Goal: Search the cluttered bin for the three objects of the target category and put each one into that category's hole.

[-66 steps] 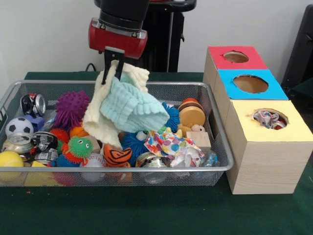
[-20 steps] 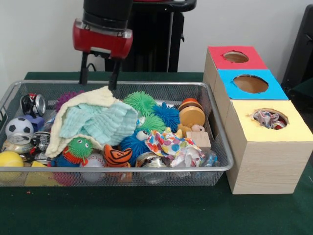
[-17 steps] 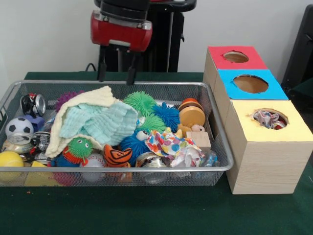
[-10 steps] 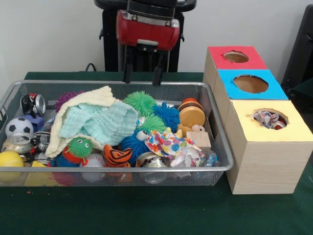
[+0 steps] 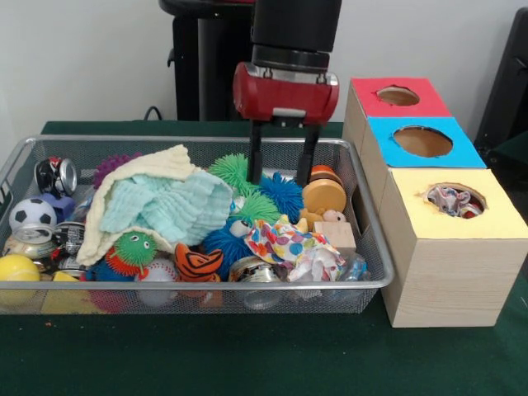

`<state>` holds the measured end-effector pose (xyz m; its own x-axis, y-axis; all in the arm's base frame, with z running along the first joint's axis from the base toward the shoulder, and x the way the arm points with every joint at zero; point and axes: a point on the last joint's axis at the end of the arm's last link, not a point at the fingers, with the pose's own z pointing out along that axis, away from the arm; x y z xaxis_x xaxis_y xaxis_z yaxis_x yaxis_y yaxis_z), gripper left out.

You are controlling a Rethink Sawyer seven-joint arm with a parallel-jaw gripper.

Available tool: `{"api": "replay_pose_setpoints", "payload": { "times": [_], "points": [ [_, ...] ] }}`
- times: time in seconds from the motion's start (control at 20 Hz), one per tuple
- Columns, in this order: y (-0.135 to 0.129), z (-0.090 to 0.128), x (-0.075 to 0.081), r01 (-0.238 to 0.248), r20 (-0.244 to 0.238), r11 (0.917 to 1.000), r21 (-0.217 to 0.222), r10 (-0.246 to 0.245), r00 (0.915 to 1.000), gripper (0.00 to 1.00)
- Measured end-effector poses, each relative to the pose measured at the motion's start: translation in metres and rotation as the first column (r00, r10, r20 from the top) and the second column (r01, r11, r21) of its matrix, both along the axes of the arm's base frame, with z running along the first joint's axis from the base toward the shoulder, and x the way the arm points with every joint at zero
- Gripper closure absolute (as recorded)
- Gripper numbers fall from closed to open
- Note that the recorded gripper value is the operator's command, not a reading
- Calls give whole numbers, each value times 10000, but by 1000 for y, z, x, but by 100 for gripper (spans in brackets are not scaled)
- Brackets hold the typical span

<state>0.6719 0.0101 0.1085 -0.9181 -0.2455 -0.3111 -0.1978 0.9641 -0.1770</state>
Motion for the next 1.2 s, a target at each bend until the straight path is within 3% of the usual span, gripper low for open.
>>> {"api": "replay_pose_setpoints", "payload": {
  "times": [0.45,0.75,1.2],
  "points": [
    [7,-28,11,-240,849,9994,235,219,9961,0],
    [6,-42,15,-395,1203,9992,-21,395,9920,0],
    [-10,-72,4,-485,1374,9973,-558,558,9889,0]
  ]
}}
